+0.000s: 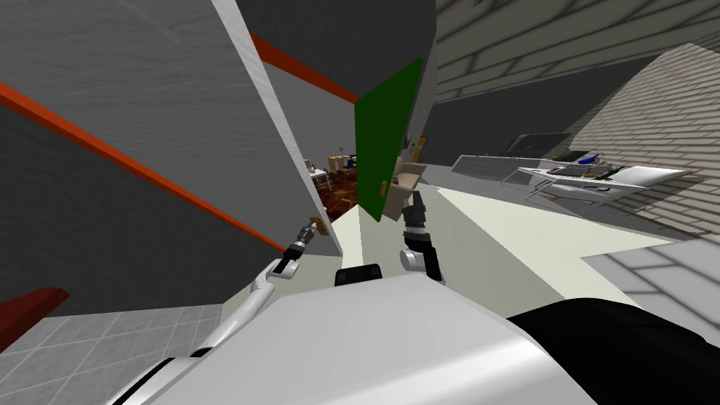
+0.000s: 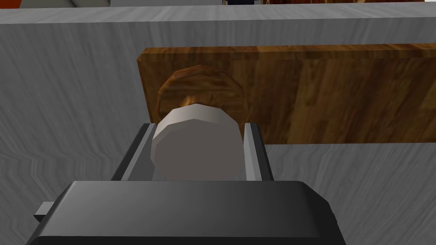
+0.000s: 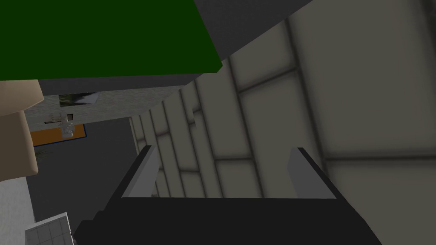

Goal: Pull the door open

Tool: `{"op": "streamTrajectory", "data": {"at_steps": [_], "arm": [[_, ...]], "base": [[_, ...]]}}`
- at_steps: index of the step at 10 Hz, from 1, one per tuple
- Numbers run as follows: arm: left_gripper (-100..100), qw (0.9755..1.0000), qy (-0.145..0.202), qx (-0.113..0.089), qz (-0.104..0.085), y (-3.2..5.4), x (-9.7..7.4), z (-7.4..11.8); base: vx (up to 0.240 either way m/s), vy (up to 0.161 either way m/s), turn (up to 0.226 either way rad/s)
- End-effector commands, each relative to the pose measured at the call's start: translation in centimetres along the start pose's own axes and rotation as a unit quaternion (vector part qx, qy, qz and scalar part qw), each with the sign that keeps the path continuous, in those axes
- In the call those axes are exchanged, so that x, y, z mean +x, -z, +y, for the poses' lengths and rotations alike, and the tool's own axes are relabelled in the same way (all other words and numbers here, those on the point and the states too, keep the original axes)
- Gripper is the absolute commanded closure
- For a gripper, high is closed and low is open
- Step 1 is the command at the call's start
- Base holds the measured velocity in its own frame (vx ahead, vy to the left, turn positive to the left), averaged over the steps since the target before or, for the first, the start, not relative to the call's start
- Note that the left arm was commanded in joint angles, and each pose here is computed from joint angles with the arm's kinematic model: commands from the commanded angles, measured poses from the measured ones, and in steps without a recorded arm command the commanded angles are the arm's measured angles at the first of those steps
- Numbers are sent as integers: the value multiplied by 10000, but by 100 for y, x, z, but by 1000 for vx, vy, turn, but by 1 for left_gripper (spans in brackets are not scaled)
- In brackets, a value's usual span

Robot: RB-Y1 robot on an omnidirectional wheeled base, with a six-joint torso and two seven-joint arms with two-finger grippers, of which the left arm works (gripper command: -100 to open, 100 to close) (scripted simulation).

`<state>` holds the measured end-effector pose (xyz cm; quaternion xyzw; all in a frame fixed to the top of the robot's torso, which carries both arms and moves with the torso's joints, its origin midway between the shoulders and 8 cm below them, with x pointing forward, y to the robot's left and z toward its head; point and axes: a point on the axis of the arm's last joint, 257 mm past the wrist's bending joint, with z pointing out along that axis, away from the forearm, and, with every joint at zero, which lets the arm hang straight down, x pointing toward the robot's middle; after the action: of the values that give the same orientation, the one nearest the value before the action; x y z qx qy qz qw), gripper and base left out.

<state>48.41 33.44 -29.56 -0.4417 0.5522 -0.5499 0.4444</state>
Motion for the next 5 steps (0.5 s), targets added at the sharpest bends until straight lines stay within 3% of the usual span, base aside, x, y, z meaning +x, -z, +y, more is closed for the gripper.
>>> {"op": "streamTrajectory", "data": {"at_steps": [1, 2, 3, 5], "arm": [[100, 9999, 12, 5, 111, 77, 27, 8], [100, 9998, 18, 4, 173, 112, 42, 6], [100, 9999, -3, -8, 121, 87, 18, 16], [100, 9996, 0, -15, 265, 199, 24, 33]], "base": [[-175, 82, -68], [-177, 92, -57], [-85, 44, -10], [-152, 75, -107]]}}
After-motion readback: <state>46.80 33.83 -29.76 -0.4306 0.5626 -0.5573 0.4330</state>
